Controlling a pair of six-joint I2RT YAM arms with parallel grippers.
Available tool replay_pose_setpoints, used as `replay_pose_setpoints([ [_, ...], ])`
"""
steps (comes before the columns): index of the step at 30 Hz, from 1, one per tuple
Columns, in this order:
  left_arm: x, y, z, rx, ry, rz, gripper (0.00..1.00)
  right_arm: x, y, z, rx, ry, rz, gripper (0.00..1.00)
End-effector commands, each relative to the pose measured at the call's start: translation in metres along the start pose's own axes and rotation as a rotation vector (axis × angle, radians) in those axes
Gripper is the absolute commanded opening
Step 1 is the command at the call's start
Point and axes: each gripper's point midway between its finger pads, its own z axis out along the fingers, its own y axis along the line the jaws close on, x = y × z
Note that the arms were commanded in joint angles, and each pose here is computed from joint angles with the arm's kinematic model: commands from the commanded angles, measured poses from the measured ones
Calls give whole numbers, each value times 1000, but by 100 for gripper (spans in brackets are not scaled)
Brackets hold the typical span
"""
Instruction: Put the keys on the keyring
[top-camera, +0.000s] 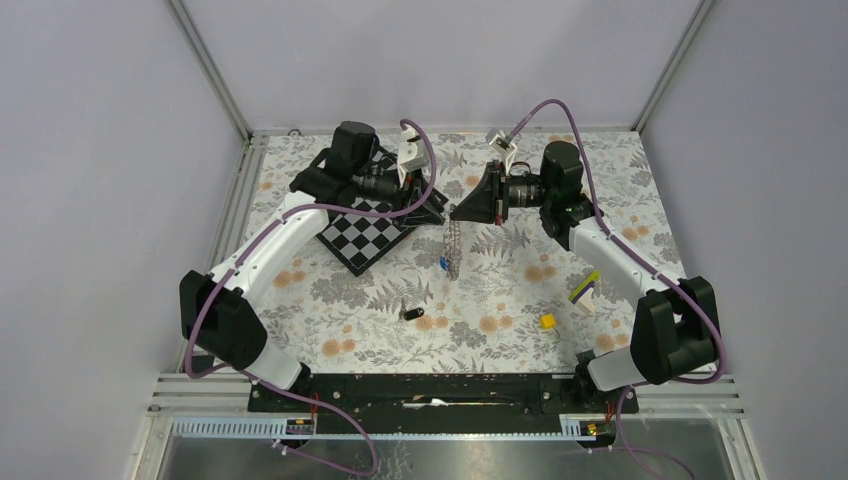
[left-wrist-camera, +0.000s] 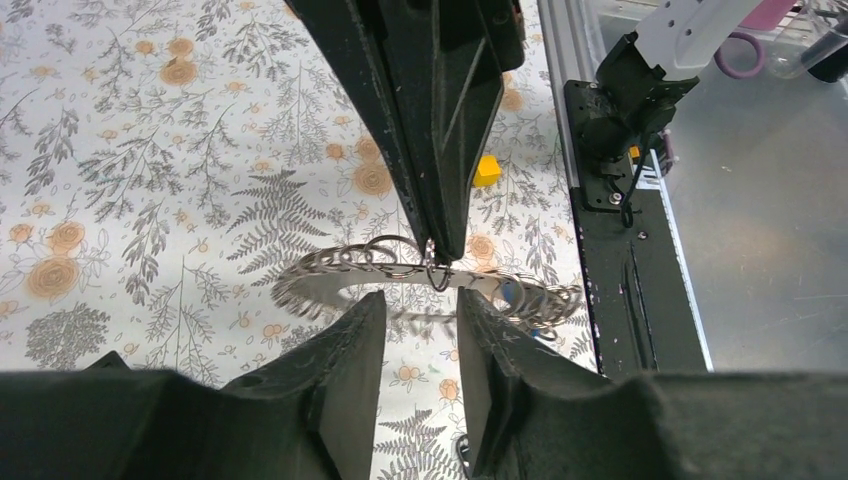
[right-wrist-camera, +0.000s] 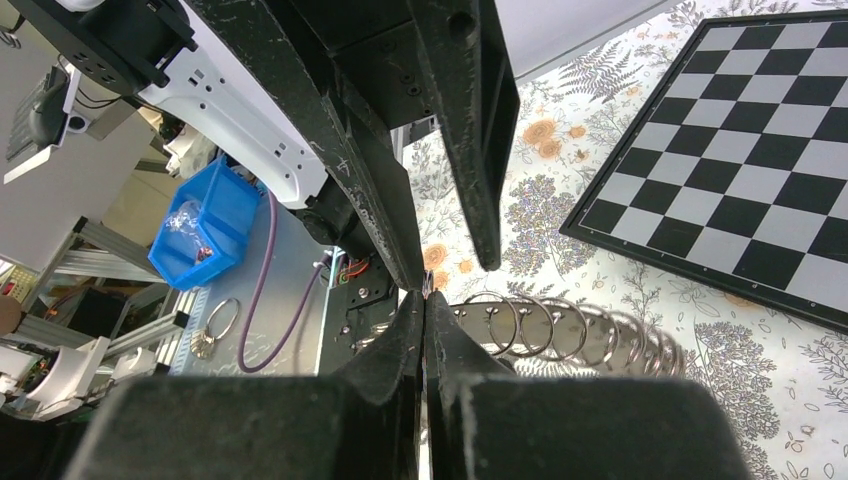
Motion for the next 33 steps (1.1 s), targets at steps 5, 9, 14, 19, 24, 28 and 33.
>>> replay_pose_setpoints([
  [5,-24,-12,-1,63,-55,86,29,-15,12,-3,-23,-18,-92,0],
  [9,-25,-14,2,76,-55,86,27,-15,12,-4,-21,-19,-92,0],
  [14,-24,-17,8,97,-52,75,22,-14,12,-4,-21,-19,-93,0],
  [19,-25,-18,10,102,-56,66,14,-13,13,-4,-20,-19,-95,0],
  [24,-25,-18,10,96,-55,64,2,-13,13,-4,-20,-19,-96,0],
  [28,-25,-16,8,64,-48,68,0,-13,12,-6,-14,-20,-103,1],
  [33,-19,-7,5,-22,52,100,0,-12,2,-12,46,18,-189,19],
])
